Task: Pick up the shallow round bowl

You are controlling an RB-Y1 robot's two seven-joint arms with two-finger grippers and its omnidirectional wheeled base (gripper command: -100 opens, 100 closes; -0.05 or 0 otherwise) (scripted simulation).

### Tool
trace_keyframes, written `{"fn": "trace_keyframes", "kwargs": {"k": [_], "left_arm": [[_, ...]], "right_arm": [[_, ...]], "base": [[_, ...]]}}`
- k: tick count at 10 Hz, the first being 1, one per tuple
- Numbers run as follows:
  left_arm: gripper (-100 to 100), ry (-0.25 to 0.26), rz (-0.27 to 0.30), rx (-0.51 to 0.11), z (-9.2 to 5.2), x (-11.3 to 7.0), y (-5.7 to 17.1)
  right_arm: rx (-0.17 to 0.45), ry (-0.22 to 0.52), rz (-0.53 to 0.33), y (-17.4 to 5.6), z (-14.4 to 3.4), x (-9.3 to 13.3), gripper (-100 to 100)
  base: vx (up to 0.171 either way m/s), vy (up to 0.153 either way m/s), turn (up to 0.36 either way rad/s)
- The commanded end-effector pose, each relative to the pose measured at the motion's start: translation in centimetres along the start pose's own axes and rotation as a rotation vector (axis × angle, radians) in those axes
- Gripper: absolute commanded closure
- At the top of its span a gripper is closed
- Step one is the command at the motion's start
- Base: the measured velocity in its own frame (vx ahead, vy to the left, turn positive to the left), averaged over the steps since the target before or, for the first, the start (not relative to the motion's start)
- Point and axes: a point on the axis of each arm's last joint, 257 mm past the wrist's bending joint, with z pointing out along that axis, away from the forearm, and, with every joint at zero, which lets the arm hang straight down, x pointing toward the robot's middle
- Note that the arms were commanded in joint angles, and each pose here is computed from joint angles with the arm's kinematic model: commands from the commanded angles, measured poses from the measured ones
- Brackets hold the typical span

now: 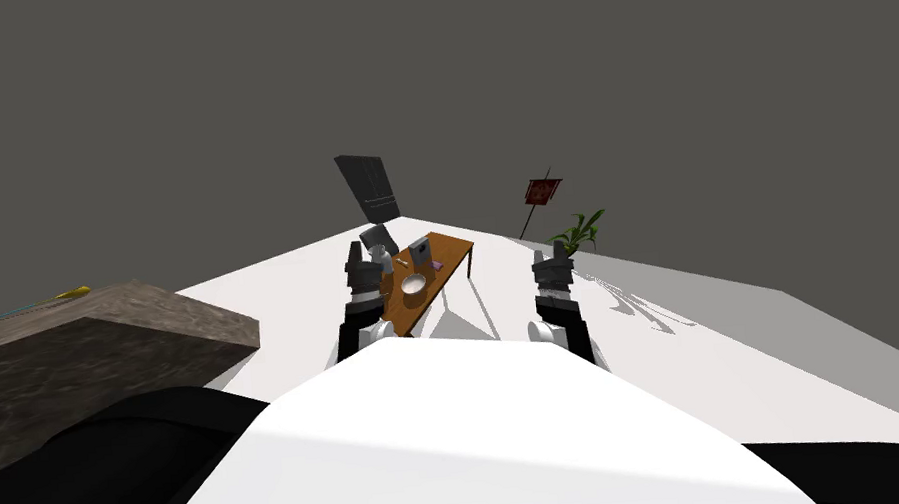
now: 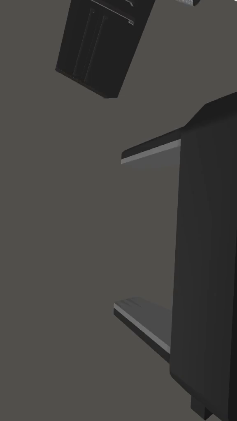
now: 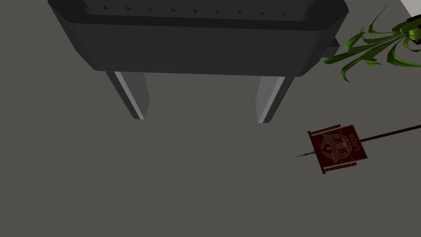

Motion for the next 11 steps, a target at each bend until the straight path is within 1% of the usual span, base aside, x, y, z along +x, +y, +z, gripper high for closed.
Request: {"fn": "trace_keyframes", "kwargs": {"k": [1,3,5,6,8,9,10,11], "left_arm": [[-100,0.024,0.009,-0.019,0.0,0.2,0.5],[-100,0.053,0.022,-0.062,-0.1,0.3,1.6],[-100,0.071,0.031,-0.125,-0.4,0.1,3.3],[-100,0.071,0.031,-0.128,-0.4,0.1,3.4],[-100,0.082,0.037,-0.206,-0.9,-0.2,5.4],[-100,0.082,0.038,-0.213,-0.9,-0.2,5.6],[-100,0.084,0.039,-0.256,-1.3,-0.4,6.7],[-100,0.084,0.040,-0.262,-1.3,-0.4,6.8]], "right_arm": [[0.000,0.000,0.000,0.0,0.0,0.0,0],[0.000,0.000,0.000,0.0,0.0,0.0,0],[0.000,0.000,0.000,0.0,0.0,0.0,0],[0.000,0.000,0.000,0.0,0.0,0.0,0],[0.000,0.000,0.000,0.0,0.0,0.0,0],[0.000,0.000,0.000,0.0,0.0,0.0,0],[0.000,0.000,0.000,0.0,0.0,0.0,0],[0.000,0.000,0.000,0.0,0.0,0.0,0]], "base": [[0.008,-0.010,-0.026],[0.016,-0.029,-0.044],[0.028,-0.040,-0.061],[0.029,-0.029,-0.025],[0.030,-0.033,-0.076],[0.029,-0.033,-0.023],[0.033,-0.035,-0.056],[0.029,-0.024,-0.030]]}}
